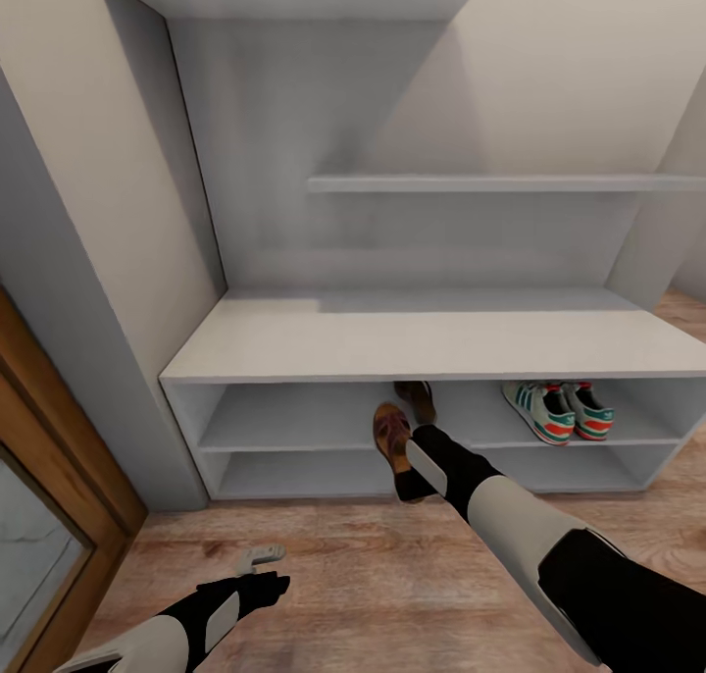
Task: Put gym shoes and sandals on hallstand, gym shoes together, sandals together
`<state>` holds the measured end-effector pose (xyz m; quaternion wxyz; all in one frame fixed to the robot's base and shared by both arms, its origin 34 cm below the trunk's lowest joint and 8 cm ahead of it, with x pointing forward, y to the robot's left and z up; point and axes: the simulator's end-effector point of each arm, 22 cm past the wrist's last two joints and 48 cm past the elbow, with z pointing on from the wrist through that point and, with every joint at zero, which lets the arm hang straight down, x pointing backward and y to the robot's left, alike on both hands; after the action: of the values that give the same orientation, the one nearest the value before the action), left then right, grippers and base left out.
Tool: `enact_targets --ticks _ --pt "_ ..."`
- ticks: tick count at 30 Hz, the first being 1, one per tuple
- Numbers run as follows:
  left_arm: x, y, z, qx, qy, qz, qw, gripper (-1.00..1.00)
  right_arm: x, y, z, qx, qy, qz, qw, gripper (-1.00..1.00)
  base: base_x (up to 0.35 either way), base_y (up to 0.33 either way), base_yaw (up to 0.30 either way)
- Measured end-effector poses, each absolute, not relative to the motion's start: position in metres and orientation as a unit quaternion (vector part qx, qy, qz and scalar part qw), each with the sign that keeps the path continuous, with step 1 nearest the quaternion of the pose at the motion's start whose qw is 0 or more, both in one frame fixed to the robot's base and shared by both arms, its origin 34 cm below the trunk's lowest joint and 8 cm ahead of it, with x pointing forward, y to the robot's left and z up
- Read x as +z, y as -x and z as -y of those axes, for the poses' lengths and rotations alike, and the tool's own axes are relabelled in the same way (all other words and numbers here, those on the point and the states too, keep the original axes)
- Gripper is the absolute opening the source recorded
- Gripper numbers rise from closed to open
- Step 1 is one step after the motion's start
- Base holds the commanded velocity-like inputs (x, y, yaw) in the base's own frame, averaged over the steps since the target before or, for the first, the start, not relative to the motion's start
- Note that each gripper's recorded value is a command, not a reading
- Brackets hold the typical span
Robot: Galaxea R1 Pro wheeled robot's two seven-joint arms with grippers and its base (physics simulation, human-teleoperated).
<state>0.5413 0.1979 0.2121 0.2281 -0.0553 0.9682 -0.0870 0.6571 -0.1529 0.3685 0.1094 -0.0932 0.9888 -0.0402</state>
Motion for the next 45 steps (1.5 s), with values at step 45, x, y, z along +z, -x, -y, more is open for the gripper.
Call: enact_targets --ticks 45 --pt "0.212 -0.541 -0.198 -0.087 0.056 -0.968 0.227 1.00 0.369 -0.660 0.163 -0.045 0.089 -0.989 0.112 -1.00 0.057 0.020 0.000"
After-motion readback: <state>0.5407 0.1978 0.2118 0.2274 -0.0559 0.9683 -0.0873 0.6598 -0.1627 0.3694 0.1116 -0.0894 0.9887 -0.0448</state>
